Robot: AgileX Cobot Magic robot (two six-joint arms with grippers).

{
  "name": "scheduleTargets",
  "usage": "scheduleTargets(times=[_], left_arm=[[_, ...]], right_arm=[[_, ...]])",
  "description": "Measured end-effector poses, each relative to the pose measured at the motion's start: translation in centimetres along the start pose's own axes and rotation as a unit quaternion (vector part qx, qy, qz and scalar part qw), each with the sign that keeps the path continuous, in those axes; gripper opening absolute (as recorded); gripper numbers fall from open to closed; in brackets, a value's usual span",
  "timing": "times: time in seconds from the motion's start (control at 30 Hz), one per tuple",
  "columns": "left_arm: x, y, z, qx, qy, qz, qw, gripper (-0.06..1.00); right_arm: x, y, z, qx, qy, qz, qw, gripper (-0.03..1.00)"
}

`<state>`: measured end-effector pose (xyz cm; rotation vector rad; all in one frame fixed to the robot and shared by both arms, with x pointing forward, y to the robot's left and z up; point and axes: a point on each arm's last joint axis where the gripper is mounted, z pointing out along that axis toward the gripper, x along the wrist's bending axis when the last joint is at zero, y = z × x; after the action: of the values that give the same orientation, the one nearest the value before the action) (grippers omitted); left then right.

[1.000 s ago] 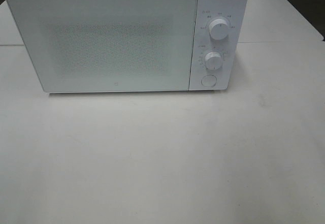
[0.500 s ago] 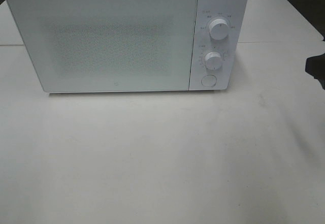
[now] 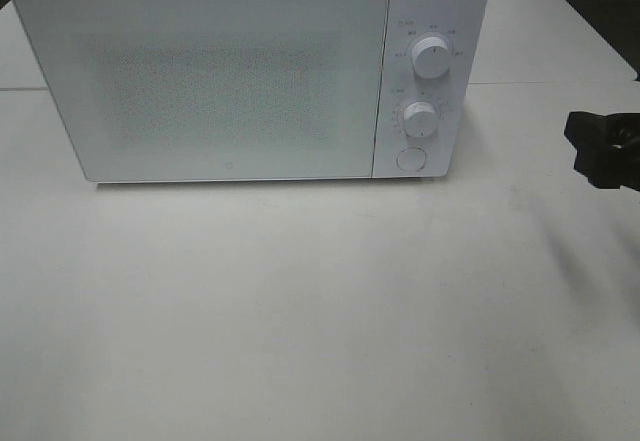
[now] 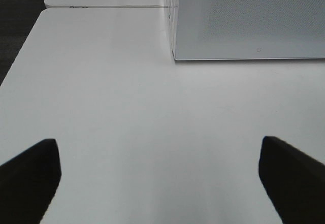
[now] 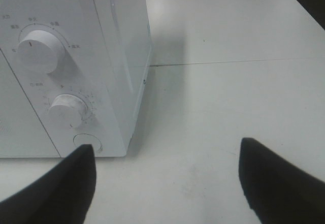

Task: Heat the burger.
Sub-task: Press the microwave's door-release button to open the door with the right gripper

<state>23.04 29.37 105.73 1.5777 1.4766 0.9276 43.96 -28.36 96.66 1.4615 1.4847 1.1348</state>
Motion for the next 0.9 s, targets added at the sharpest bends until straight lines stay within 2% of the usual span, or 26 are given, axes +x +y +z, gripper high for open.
scheduleTargets(times=[0.2, 0.3, 0.53, 0.9], left_arm=[[0.0, 0.0, 0.0, 0.000, 0.000, 0.000, 1.000, 0.98], [0.0, 0.0, 0.0, 0.000, 0.000, 0.000, 1.000, 0.98], [0.0, 0.0, 0.0, 0.000, 0.000, 0.000, 1.000, 0.98], [0.0, 0.0, 0.0, 0.000, 0.000, 0.000, 1.000, 0.98]], right_arm=[[-0.2, -0.9, 0.8, -0.017, -0.019, 0.017, 1.000, 0.75], [0.3, -1.3, 1.0, -0.014, -0.017, 0.008, 1.000, 0.75], [3.6, -2.9, 1.9, -0.012, 0.003, -0.048, 0.999, 0.75], [7.3, -4.9, 1.5, -0.014, 0.000, -0.035, 0.999, 0.75]])
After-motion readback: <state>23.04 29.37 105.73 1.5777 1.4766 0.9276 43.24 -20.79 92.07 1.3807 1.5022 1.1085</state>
